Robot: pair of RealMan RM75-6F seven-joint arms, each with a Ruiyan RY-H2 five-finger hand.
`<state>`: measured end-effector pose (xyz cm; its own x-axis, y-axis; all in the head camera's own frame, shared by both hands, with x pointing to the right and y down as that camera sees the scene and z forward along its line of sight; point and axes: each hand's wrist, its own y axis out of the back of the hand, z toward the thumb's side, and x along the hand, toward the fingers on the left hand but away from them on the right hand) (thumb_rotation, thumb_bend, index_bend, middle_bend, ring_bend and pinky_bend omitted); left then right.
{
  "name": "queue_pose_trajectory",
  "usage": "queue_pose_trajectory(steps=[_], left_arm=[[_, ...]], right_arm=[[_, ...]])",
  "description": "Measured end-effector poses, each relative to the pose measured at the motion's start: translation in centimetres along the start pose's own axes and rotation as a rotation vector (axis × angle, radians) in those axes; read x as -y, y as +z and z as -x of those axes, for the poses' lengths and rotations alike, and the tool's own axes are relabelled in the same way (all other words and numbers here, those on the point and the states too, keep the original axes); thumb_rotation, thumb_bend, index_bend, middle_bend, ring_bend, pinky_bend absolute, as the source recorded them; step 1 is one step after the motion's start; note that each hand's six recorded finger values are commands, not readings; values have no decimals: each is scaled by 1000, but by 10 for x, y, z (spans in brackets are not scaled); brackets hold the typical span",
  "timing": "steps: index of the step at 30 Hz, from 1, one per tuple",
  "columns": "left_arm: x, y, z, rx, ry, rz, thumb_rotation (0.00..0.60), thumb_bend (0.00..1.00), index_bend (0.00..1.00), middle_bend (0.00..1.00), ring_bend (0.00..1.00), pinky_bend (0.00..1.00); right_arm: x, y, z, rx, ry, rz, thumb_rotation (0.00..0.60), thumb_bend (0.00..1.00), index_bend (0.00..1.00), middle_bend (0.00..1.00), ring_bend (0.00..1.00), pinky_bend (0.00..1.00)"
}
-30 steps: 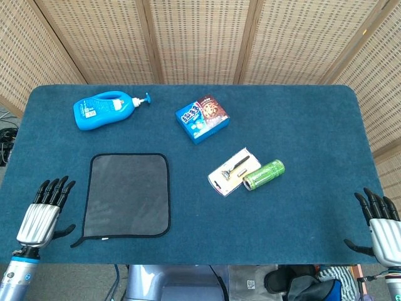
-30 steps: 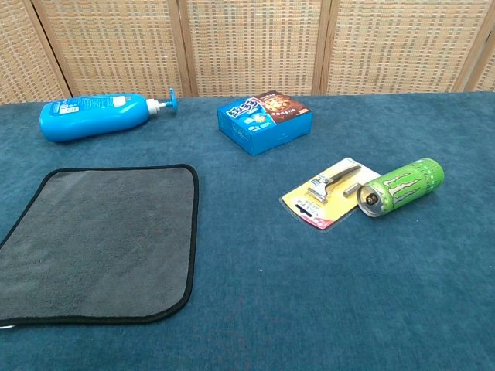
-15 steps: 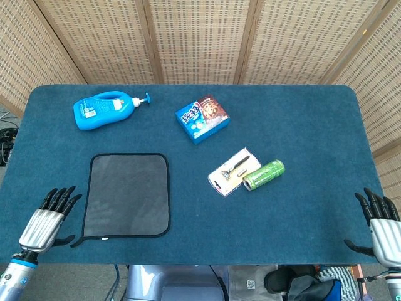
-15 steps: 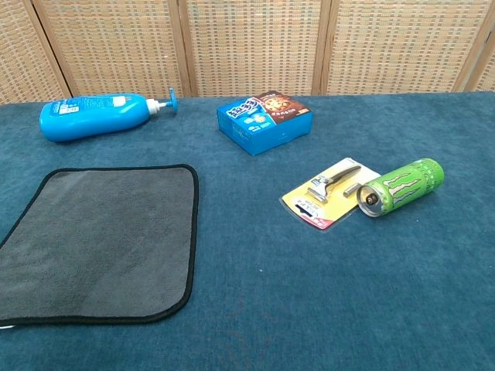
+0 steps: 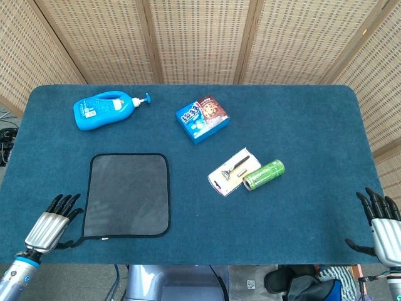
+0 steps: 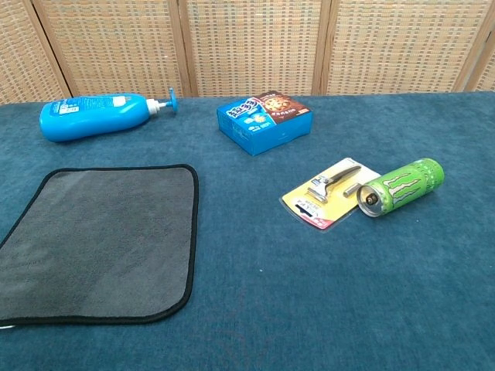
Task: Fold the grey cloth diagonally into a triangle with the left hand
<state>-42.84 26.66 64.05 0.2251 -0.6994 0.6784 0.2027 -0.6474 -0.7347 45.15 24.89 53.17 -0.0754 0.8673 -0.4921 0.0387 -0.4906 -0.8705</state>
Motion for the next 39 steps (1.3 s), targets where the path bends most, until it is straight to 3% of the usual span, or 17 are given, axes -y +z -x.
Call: queue_pose_trajectory(steps=[17,39], left_arm=[[24,14,-13,-6,22,-49,600,87,254,0,0,0],[30,33,-26,20,49,-51,600,88,254,0,0,0]], right_arm=[[-3,-1,-1,2,-12,9,600,0,0,0,0,0],[-6,-2,-1,5,-24,17,600,0,0,0,0,0]])
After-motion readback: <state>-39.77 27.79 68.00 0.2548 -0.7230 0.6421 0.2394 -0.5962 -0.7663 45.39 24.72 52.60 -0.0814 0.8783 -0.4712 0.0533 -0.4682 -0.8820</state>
